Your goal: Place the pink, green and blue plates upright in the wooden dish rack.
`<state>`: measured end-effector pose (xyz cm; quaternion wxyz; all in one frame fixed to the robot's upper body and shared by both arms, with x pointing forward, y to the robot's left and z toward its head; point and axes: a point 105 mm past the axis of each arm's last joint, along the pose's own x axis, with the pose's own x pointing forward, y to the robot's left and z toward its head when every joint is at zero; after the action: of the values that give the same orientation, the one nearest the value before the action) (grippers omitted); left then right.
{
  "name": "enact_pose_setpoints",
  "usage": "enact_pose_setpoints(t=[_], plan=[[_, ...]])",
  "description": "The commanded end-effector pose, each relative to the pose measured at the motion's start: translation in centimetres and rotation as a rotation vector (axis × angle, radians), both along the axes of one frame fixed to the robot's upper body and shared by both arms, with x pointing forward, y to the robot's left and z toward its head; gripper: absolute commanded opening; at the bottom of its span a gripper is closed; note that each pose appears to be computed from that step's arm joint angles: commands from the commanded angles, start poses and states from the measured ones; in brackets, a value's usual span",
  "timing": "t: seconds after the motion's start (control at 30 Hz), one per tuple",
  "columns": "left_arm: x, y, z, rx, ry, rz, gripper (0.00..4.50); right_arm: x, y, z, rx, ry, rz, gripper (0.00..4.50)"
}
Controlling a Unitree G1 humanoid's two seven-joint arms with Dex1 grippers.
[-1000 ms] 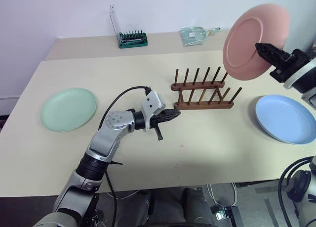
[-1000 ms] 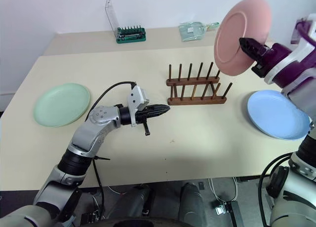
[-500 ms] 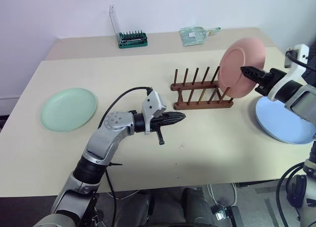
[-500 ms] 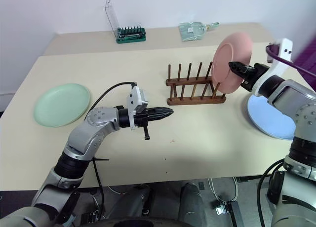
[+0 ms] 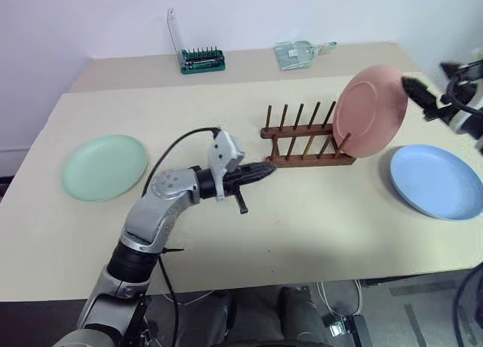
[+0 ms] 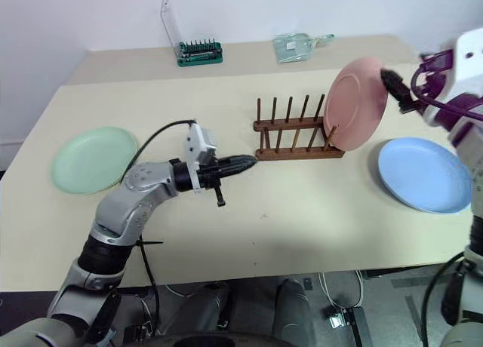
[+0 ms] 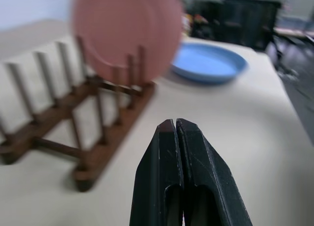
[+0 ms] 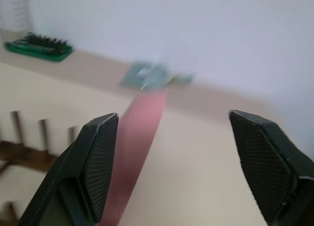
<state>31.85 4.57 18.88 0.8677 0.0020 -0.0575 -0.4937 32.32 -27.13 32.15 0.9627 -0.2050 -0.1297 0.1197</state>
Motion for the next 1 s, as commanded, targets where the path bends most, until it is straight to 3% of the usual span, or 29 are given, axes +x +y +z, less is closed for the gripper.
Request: enact_pose_setpoints(t=[0.03, 0.1, 0.13, 0.2, 0.3, 0.4, 0.5, 0.7, 0.8, 0.9, 1.0], plan=[[3.9, 7.5, 2.9, -0.196, 0.0, 0.473, 1.25, -3.7, 7.8, 1.3, -0.164, -0.047, 0.36, 3.69], [4.9, 10.9, 2.8, -0.214, 0.013, 0.681, 2.33, -4.8, 10.6, -0.1, -0.18, 0.025, 0.505, 3.69], [5.2, 13.8, 2.7, -0.203, 0.003, 0.841, 2.67, -5.0, 11.9, -1.3, -0.207, 0.066, 0.566, 3.69], [5.1, 19.1, 2.3, -0.164, 0.004, 1.143, 3.77, -5.1, 13.9, -3.1, -0.234, 0.118, 0.646, 3.69], [2.1, 26.6, 1.4, -0.163, 0.038, 1.558, 3.77, -4.8, 16.2, -5.5, -0.238, 0.165, 0.735, 3.69], [-1.0, 29.8, 0.8, -0.205, 0.076, 1.725, 3.77, -4.0, 17.1, -6.6, -0.198, 0.187, 0.769, 3.69], [-2.6, 30.4, -1.7, -0.139, 0.191, 1.761, 3.77, -3.4, 17.5, -7.4, -0.182, 0.201, 0.789, 3.69], [-4.8, 30.7, -5.6, -0.31, 0.44, 1.845, 3.77, -2.9, 17.8, -8.7, -0.197, 0.226, 0.802, 3.69], [-4.7, 30.2, -7.9, -0.324, 0.589, 1.826, 3.77, -2.9, 17.9, -9.0, -0.201, 0.223, 0.798, 3.69], [-2.9, 28.8, -8.6, -0.287, 0.642, 1.685, 3.77, -3.3, 18.1, -9.0, -0.193, 0.219, 0.798, 3.69], [-2.1, 28.6, -8.6, -0.345, 0.658, 1.663, 3.0, -3.6, 18.1, -9.5, -0.197, 0.222, 0.785, 3.69]])
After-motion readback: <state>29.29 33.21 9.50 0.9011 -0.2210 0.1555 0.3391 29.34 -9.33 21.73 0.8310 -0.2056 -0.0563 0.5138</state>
